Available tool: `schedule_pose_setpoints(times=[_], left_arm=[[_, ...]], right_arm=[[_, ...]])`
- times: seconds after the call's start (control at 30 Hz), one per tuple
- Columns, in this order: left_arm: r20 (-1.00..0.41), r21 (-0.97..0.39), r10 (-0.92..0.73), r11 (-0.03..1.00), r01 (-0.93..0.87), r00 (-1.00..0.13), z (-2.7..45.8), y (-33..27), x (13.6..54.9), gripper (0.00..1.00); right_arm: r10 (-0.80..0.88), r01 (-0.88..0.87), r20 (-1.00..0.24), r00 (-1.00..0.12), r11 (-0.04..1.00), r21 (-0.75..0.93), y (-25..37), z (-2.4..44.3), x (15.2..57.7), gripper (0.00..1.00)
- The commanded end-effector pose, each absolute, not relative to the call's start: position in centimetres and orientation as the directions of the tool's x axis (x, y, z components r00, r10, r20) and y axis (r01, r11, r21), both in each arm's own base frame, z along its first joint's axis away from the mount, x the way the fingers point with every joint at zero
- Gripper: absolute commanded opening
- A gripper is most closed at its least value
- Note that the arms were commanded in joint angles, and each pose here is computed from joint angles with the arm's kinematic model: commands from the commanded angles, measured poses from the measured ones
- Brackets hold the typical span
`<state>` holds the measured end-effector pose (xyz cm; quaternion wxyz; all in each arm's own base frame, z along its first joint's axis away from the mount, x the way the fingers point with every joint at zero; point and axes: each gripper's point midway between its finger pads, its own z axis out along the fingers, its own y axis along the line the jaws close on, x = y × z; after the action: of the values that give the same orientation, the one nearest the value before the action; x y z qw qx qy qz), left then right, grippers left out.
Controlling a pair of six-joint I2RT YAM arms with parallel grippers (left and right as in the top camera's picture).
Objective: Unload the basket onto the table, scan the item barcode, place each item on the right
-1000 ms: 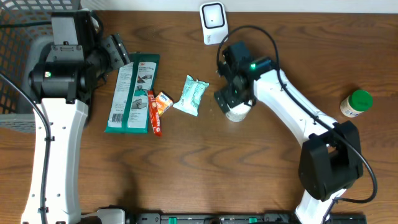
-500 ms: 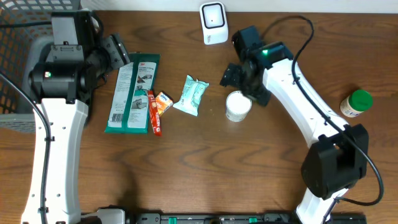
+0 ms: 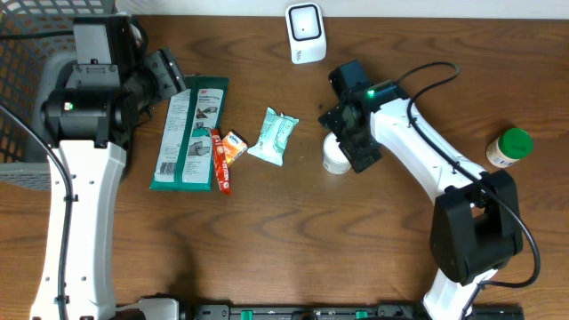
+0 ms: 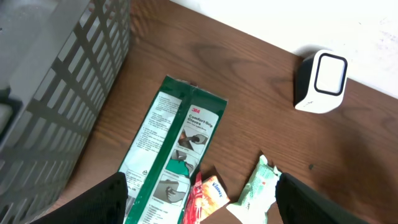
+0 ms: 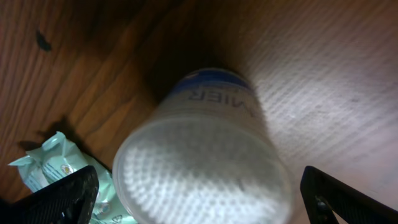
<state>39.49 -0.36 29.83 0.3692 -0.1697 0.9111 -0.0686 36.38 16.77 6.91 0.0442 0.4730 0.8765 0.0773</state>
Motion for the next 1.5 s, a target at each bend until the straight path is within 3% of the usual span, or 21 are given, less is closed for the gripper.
schedule_pose_setpoints(times=[0.0,0.27,0.47,0.8,1.47], left_arm=[[-0.657,-0.245,-0.363,0.932,-0.268,-0.661,30.1,0.1,39.6,0.77],[-0.657,-0.245,-0.363,0.932,-0.268,-0.661,30.1,0.1,39.6,0.77],[-0.657,-0.245,-0.363,0.932,-0.268,-0.661,30.1,0.1,39.6,0.77],[-0.657,-0.245,-0.363,0.932,-0.268,-0.661,30.1,0.1,39.6,0.77],[-0.657,-0.245,-0.363,0.932,-0.268,-0.661,30.1,0.1,39.6,0.77]], right_arm=[[0.85,0.836,-0.005,-0.526,0.519,0.177,17.0,6.1,36.0,0.99],[0.852,0.834,-0.026,-0.522,0.517,0.193,16.7,5.1,36.3,0.99],[0.85,0.832,-0.026,-0.527,0.522,0.188,16.8,5.0,36.1,0.91],[0.867,0.847,-0.078,-0.492,0.497,0.189,16.3,5.0,36.5,0.98],[0.854,0.836,-0.077,-0.515,0.52,0.174,17.3,3.8,36.3,0.99]])
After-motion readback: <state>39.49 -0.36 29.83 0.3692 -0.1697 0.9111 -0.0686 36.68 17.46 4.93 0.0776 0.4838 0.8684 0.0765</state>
